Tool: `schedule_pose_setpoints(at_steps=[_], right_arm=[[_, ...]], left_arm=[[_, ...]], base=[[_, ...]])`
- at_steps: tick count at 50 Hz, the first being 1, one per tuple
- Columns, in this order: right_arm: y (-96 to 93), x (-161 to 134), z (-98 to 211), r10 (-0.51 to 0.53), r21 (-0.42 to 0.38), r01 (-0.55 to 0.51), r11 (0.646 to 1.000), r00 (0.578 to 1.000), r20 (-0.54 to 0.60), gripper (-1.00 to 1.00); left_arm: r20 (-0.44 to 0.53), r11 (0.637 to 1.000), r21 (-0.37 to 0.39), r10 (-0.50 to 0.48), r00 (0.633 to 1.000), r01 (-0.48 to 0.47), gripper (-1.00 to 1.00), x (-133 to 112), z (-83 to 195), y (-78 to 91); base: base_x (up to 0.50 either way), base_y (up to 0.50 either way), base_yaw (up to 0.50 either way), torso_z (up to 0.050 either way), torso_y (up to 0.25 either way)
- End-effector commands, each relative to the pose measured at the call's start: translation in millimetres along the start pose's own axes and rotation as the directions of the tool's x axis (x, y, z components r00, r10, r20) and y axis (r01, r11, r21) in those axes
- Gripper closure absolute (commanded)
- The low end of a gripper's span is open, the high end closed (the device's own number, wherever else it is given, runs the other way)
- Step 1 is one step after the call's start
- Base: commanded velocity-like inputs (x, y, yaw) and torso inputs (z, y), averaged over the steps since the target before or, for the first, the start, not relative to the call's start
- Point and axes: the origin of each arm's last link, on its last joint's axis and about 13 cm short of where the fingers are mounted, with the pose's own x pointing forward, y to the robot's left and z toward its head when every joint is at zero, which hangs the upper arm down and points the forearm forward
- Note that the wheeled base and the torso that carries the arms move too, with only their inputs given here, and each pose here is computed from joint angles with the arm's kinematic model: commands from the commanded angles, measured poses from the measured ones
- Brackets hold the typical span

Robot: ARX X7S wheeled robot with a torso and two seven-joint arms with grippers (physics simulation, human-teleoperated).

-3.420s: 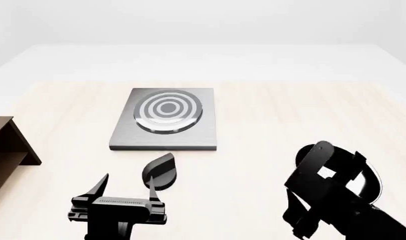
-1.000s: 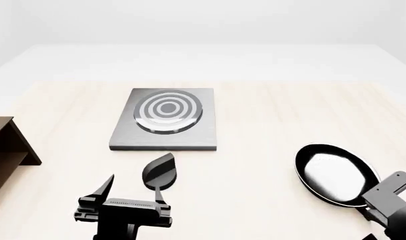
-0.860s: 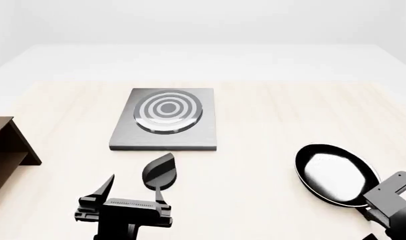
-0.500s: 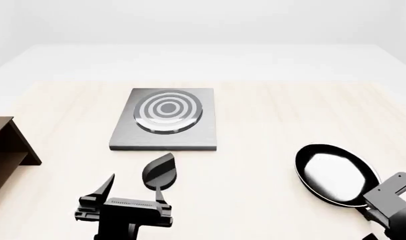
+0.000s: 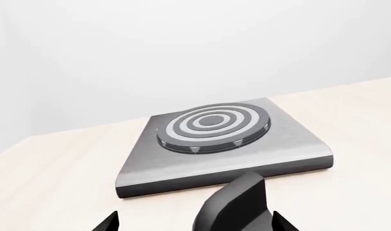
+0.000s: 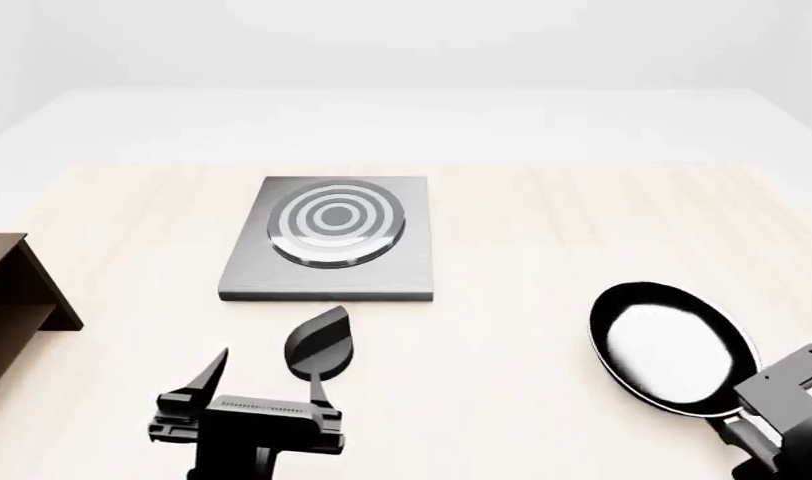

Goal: Turn on the stove and put the frying pan on it.

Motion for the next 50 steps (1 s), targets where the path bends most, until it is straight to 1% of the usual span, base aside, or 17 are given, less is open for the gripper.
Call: schedule_pose_setpoints(at_steps=[1, 4, 12, 24, 38, 50], right_arm=[[-11.9, -2.5, -2.2, -0.365, -0.028, 0.366, 0.930, 0.931, 0.020, 1.00], [-16.9, -10.7, 2.9, -0.367, -0.034, 0.368, 0.929, 0.929, 0.043, 1.00], [-20.8, -34.0, 15.8, -0.379, -0.028, 0.384, 0.923, 0.920, 0.101, 1.00], [-25.3, -52.2, 28.1, -0.390, -0.033, 0.398, 0.917, 0.910, 0.143, 1.00], [-31.6, -68.4, 40.1, -0.409, -0.033, 0.420, 0.907, 0.896, 0.176, 1.00], [-34.4, -76.4, 59.5, -0.425, -0.030, 0.443, 0.896, 0.876, 0.229, 1.00]], left_arm=[[0.008, 1.000, -0.012, -0.001, 1.000, 0.001, -1.00, 2.1, 1.0, 1.6], [0.010, 1.000, -0.012, 0.000, 1.000, 0.000, -1.00, 1.7, 1.0, 2.1], [0.011, 1.000, -0.019, 0.005, 1.000, -0.005, -1.00, 1.0, 0.7, 3.8], [0.011, 1.000, -0.022, 0.008, 1.000, -0.007, -1.00, 0.3, 0.8, 5.0], [0.012, 1.000, -0.027, 0.007, 1.000, -0.007, -1.00, 1.2, 0.5, 6.3], [0.013, 0.999, -0.032, 0.013, 1.000, -0.012, -1.00, 0.8, 0.1, 9.0]], base=[[0.00, 0.00, 0.00, 0.000, 0.000], [0.00, 0.00, 0.00, 0.000, 0.000], [0.00, 0.00, 0.00, 0.000, 0.000], [0.00, 0.00, 0.00, 0.000, 0.000], [0.00, 0.00, 0.00, 0.000, 0.001], [0.00, 0.00, 0.00, 0.000, 0.001]])
